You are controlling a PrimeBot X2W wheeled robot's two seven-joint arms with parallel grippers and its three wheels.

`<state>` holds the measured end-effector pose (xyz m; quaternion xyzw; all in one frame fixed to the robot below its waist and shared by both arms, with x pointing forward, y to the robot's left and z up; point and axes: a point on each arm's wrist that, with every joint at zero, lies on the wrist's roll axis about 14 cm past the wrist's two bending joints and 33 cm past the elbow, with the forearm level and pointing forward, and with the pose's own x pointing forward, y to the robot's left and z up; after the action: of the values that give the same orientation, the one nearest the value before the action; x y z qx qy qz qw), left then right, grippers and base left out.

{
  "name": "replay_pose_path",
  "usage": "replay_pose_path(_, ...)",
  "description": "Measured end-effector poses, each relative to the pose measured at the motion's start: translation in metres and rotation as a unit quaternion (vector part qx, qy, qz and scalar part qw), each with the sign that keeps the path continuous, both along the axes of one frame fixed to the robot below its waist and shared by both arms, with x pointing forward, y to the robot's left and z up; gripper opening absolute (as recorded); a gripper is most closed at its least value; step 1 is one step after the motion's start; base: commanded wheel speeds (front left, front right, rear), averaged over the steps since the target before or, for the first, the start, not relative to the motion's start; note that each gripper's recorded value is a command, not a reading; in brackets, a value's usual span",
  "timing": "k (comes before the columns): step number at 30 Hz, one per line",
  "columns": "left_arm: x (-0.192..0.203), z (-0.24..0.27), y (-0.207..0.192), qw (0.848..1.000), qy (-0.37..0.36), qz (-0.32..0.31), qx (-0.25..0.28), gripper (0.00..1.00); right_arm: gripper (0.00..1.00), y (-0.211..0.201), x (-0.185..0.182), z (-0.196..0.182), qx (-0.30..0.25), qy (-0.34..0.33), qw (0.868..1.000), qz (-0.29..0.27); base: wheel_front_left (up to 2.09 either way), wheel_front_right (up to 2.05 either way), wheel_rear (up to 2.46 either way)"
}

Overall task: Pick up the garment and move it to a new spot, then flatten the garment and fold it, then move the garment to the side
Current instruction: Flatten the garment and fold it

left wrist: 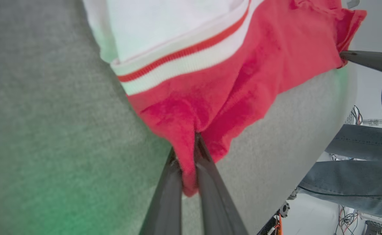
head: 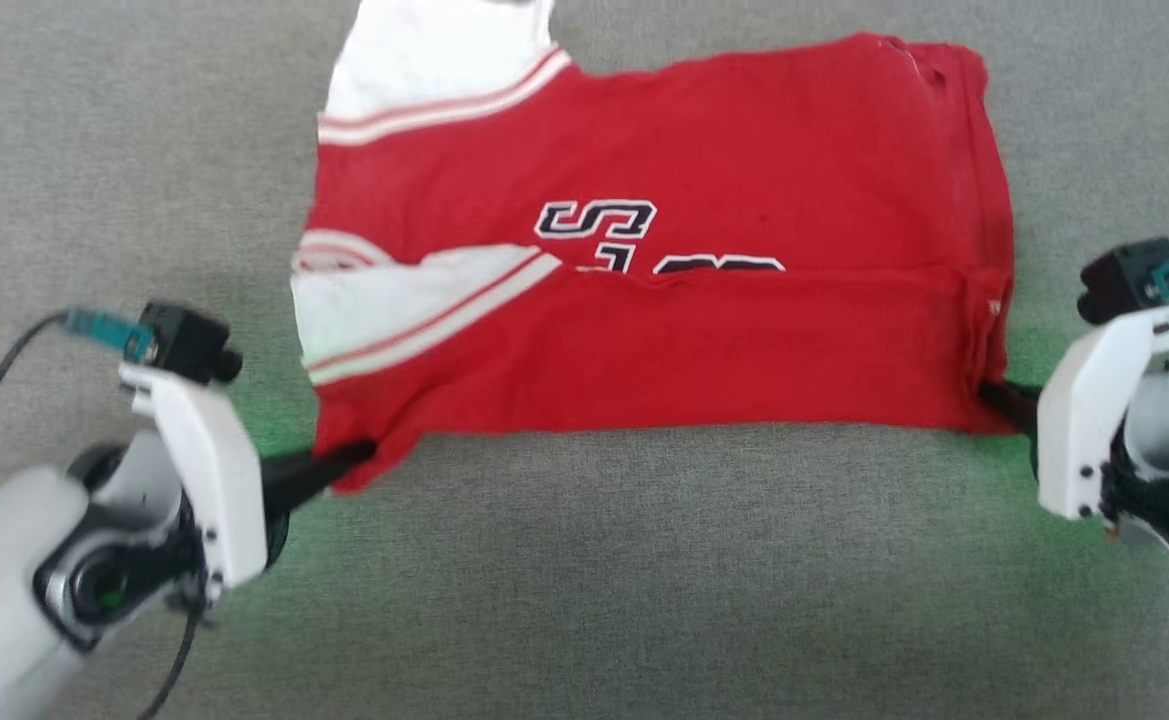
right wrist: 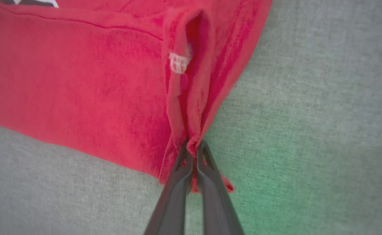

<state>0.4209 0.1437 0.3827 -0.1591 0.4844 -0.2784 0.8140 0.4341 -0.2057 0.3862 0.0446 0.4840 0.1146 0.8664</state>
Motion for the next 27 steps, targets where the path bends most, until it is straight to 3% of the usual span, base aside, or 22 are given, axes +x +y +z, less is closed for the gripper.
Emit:
replay_pose_path(11, -0.071, 0.01, 0.016, 1.0, 0.007, 0.015, -0.025, 0.0, 0.0, -0.018, -0.054, -0.001, -0.032, 0.058, 0.997, 0.04, 0.0, 0.0, 0.0)
replay_pose_path(17, -0.089, 0.011, 0.015, 0.999, 0.004, 0.034, -0.033, 0.0, 0.0, -0.023, -0.071, -0.001, -0.029, 0.065, 0.997, 0.035, 0.0, 0.0, 0.0)
replay_pose_path(18, -0.09, 0.011, 0.012, 0.999, 0.002, 0.04, -0.037, 0.0, 0.49, -0.024, -0.066, 0.003, -0.029, 0.041, 0.998, 0.026, 0.0, 0.0, 0.0)
replay_pose_path(19, -0.089, 0.011, 0.012, 0.998, -0.002, 0.044, -0.038, 0.25, 1.0, -0.025, -0.062, 0.006, -0.029, 0.026, 0.999, 0.017, 0.0, 0.0, 0.0)
replay_pose_path(20, -0.088, 0.012, 0.012, 0.998, -0.005, 0.047, -0.038, 0.85, 1.0, -0.025, -0.059, 0.008, -0.029, 0.015, 0.999, 0.013, 0.0, 0.0, 0.0)
replay_pose_path(21, -0.086, 0.012, 0.013, 0.998, -0.011, 0.051, -0.037, 1.0, 1.0, -0.025, -0.056, 0.011, -0.029, -0.002, 1.0, 0.009, 0.0, 0.0, 0.0)
replay_pose_path(27, -0.053, 0.027, 0.024, 0.991, -0.091, 0.09, -0.029, 1.0, 1.0, -0.025, -0.028, 0.045, -0.028, -0.139, 0.99, -0.027, 0.0, 0.0, 0.0)
